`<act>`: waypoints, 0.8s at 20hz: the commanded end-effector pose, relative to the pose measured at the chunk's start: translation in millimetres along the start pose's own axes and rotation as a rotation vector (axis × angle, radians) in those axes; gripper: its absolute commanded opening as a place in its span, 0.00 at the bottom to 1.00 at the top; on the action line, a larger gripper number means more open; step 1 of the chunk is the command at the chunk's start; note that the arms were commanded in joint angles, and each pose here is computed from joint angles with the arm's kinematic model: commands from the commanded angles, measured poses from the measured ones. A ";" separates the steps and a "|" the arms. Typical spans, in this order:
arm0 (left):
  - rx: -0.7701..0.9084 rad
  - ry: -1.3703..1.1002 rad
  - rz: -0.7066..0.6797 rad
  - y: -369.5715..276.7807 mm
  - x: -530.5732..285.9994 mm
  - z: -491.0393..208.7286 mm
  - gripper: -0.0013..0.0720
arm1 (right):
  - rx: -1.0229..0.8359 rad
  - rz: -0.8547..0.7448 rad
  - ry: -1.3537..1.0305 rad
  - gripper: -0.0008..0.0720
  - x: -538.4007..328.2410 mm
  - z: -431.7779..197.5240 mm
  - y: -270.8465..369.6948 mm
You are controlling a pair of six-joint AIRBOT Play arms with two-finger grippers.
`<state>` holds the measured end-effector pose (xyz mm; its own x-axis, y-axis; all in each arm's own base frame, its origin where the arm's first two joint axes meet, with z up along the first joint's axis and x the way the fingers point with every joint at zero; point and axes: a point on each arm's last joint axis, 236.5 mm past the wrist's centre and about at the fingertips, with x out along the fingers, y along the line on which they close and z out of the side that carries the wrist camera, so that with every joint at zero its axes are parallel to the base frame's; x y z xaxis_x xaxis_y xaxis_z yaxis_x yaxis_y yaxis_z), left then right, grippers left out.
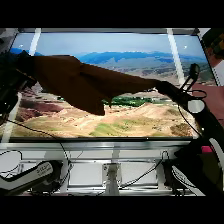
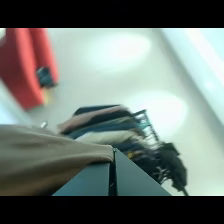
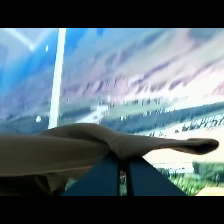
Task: Fold the clothes and pants, and hang the long-sleeved shirts on hangers.
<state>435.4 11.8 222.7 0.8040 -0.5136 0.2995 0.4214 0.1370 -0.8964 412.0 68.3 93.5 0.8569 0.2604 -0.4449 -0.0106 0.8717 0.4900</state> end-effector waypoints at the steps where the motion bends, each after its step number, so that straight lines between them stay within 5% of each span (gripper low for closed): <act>1: 0.104 -0.069 -0.131 -72.6 -6.2 17.6 0.04 | -0.130 0.012 -0.144 0.04 -37.4 54.3 14.7; 8: 0.324 -0.086 -0.243 -178.3 -15.8 5.1 0.04 | -0.436 0.052 -0.199 0.04 -100.9 121.2 77.7; 16: 0.999 -0.236 0.249 -273.2 -48.2 5.9 0.04 | -0.550 0.087 0.043 0.04 -162.2 85.2 103.2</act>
<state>306.0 -14.7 432.4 0.8314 -0.4211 0.3625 0.5511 0.7077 -0.4421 348.1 72.9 292.5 0.8874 0.3156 -0.3360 -0.3089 0.9482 0.0747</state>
